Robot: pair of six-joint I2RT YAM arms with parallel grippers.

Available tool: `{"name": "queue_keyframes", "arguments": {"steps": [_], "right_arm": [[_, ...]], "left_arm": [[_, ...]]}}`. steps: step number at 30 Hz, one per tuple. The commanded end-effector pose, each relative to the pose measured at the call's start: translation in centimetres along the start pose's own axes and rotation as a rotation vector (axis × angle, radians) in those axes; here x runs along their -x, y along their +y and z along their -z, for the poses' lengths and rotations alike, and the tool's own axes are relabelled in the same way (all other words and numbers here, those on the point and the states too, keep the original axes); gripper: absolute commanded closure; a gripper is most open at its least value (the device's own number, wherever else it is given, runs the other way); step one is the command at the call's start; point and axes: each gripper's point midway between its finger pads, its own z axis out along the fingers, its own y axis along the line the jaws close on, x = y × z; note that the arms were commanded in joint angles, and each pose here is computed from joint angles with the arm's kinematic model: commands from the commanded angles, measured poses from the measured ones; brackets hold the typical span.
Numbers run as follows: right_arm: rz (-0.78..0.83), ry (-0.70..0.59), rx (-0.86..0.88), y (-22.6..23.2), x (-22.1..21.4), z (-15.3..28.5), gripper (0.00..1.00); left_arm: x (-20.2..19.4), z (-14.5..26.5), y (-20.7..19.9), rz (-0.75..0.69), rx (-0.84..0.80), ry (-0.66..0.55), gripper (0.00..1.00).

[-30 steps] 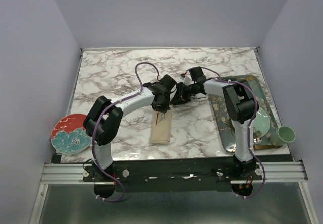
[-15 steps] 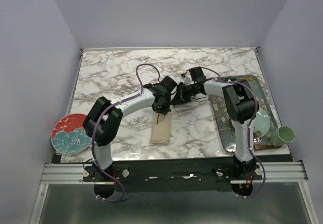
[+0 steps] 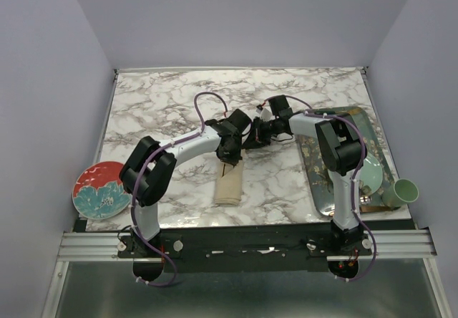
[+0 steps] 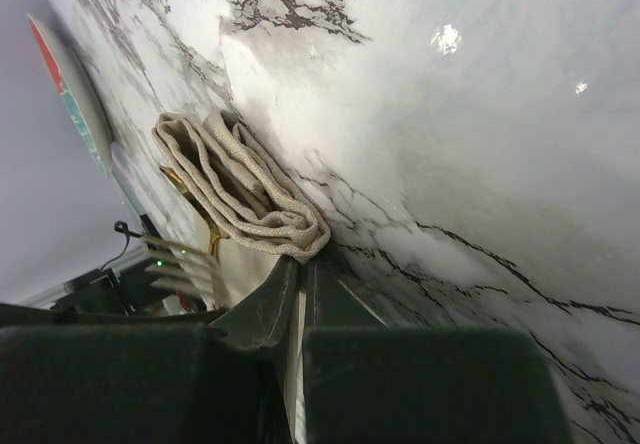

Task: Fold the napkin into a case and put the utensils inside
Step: Insert the fork into the folded napkin.

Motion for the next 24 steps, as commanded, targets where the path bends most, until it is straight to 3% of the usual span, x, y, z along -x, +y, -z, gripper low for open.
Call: {"name": "queue_keyframes", "arguments": {"steps": [1, 4, 9, 17, 23, 24], "right_arm": [[0.028, -0.045, -0.047, -0.8, 0.6, 0.3, 0.93], [0.041, -0.053, -0.043, -0.4, 0.7, 0.6, 0.93], [0.057, -0.056, -0.033, 0.0, 0.9, 0.8, 0.93], [0.094, -0.065, -0.021, 0.6, 1.5, 1.0, 0.93], [0.140, -0.077, -0.003, 1.4, 2.4, 1.0, 0.92], [0.151, -0.077, 0.003, 1.6, 2.6, 1.0, 0.91]], "left_arm": [[-1.5, -0.1, 0.1, -0.014, 0.010, 0.062, 0.75], [-0.7, 0.4, -0.3, -0.026, -0.006, 0.030, 0.66], [1.4, 2.3, -0.8, -0.054, -0.031, -0.061, 0.59], [9.3, 7.8, 0.0, -0.068, -0.138, -0.308, 0.57], [11.3, 8.7, 3.1, -0.085, -0.202, -0.285, 0.52], [11.9, 9.2, 3.5, -0.086, -0.200, -0.312, 0.43]]}}
